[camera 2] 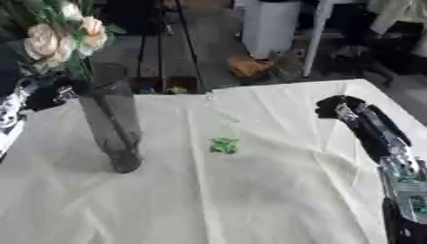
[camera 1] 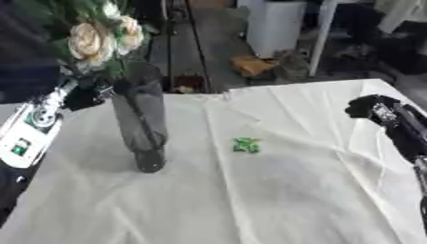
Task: Arrange flowers into the vase.
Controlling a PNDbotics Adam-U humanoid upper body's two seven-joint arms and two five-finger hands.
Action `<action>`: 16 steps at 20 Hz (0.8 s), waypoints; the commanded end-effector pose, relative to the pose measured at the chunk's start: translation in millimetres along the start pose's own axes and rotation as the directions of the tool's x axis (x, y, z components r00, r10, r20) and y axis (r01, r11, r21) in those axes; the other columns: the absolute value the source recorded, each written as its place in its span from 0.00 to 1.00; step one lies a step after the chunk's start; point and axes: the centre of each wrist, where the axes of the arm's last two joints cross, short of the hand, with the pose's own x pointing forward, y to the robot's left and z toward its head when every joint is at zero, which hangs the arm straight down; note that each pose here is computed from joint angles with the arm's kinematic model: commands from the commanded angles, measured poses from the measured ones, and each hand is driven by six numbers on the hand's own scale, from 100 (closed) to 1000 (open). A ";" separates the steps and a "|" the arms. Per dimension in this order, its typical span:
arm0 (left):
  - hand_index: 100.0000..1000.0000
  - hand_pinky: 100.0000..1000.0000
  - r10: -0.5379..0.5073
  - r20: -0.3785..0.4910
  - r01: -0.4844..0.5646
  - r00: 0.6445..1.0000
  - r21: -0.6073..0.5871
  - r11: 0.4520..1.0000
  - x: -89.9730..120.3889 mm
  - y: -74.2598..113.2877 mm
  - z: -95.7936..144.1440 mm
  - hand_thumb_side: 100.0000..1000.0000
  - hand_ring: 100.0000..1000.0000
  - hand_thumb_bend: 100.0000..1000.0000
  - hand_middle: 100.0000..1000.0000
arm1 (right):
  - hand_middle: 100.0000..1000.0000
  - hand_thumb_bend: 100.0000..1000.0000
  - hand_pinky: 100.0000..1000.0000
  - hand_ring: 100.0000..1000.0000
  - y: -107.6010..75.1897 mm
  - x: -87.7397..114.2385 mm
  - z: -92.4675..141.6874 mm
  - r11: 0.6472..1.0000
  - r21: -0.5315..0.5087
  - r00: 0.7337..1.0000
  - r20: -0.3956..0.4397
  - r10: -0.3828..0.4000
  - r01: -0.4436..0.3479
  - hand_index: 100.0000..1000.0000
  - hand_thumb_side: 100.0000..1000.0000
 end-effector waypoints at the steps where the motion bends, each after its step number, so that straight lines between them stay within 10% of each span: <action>1: 0.78 0.79 -0.031 0.035 0.028 0.999 0.073 0.997 8.4 22.9 -3.8 0.95 0.75 0.91 0.73 | 0.47 0.00 0.77 0.71 -9.1 8.0 -4.9 1.000 -0.012 0.999 0.021 0.028 -0.028 0.68 0.81; 16: 0.77 0.79 0.034 -0.037 -0.025 0.999 0.206 0.978 8.3 26.4 21.7 0.94 0.74 0.92 0.72 | 0.46 0.00 0.77 0.71 -9.2 7.4 -3.3 1.000 -0.013 1.000 0.017 0.026 -0.026 0.68 0.81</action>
